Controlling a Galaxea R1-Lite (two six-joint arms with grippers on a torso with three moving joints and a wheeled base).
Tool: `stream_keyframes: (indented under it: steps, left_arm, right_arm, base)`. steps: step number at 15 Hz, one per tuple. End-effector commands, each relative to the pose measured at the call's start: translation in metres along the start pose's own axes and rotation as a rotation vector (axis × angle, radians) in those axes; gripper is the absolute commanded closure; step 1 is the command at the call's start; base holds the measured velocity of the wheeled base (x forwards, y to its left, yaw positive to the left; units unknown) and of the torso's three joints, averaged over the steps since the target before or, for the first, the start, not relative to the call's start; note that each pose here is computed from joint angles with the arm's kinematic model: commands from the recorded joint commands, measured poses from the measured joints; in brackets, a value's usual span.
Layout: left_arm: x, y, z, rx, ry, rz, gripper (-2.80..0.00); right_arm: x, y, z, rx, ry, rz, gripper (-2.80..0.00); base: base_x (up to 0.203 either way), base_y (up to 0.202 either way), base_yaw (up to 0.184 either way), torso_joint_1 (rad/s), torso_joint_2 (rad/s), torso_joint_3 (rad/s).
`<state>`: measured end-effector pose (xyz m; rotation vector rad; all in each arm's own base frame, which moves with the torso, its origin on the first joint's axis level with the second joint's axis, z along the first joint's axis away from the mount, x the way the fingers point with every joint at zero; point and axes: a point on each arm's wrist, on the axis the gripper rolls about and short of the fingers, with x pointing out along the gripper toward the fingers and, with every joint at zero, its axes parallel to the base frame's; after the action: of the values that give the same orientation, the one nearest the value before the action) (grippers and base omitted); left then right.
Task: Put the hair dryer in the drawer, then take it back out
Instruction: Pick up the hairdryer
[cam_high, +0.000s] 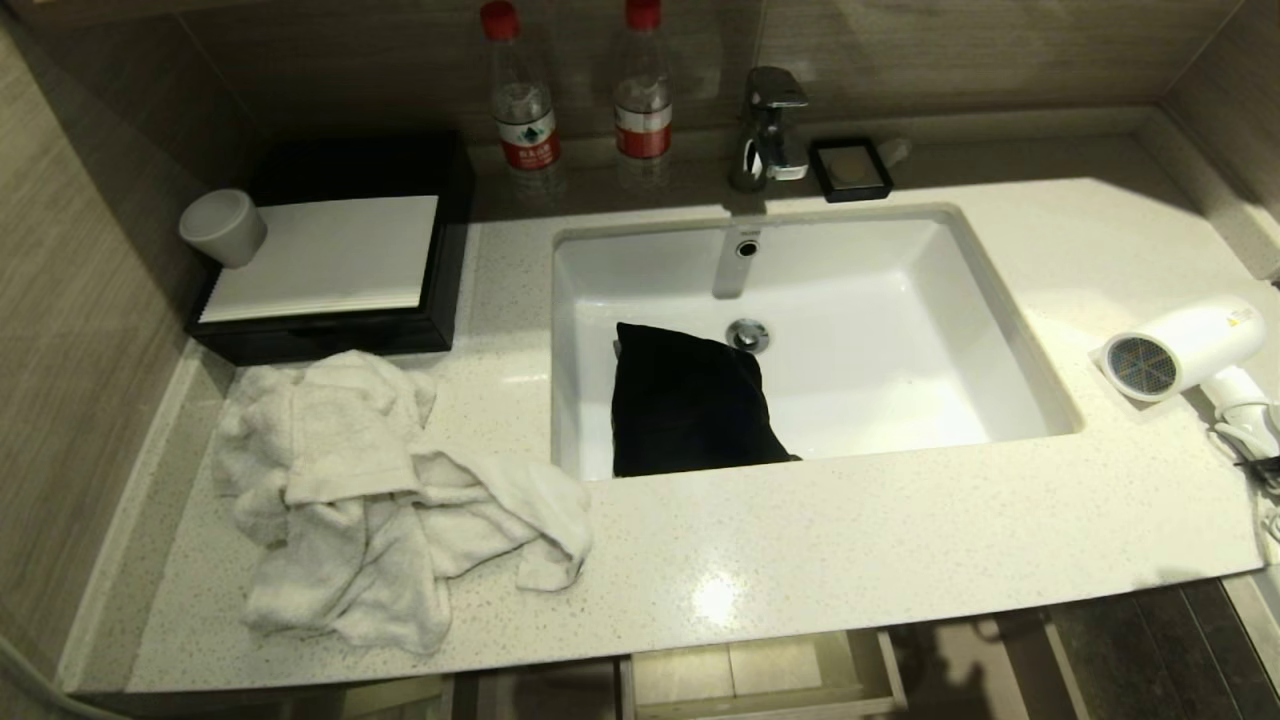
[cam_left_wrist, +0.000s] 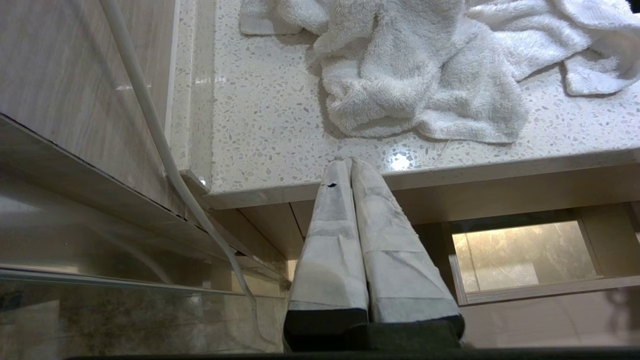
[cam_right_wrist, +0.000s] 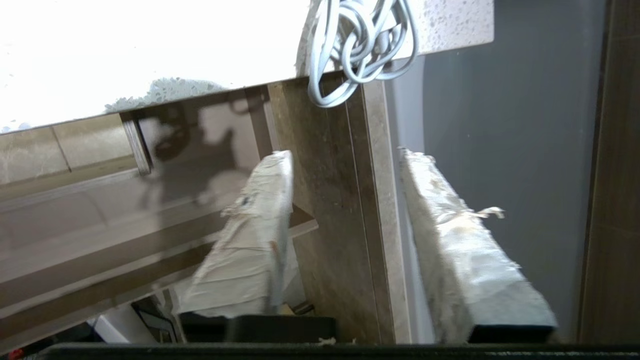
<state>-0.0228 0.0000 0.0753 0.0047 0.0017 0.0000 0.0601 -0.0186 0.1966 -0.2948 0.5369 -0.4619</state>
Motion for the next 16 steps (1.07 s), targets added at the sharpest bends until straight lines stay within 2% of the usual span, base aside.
stream_keyframes:
  steps: [1,4,9,12,16]
  left_arm:
    - [0.0,0.0,0.0,0.0,0.001,0.0,0.0]
    - [0.0,0.0,0.0,0.0,0.001,0.0,0.0]
    - [0.0,0.0,0.0,0.0,0.001,0.0,0.0]
    - [0.0,0.0,0.0,0.0,0.001,0.0,0.0]
    - [0.0,0.0,0.0,0.0,0.0,0.0,0.0]
  right_arm:
    - [0.013,0.004,0.004,-0.018,0.051,0.018,-2.8]
    - [0.03,0.01,0.011,0.036,0.047,0.06,-2.8]
    - [0.064,0.014,0.015,0.112,0.138,0.09,-2.8]
    - [0.078,0.005,0.019,0.131,0.136,0.026,-2.8]
    - [0.099,-0.012,0.025,0.118,0.099,-0.084,-2.8]
  base:
    - [0.0,0.0,0.0,0.0,0.0,0.0]
    - [0.0,0.0,0.0,0.0,0.0,0.0]
    - [0.0,0.0,0.0,0.0,0.0,0.0]
    - [0.0,0.0,0.0,0.0,0.0,0.0]
    - [0.0,0.0,0.0,0.0,0.0,0.0]
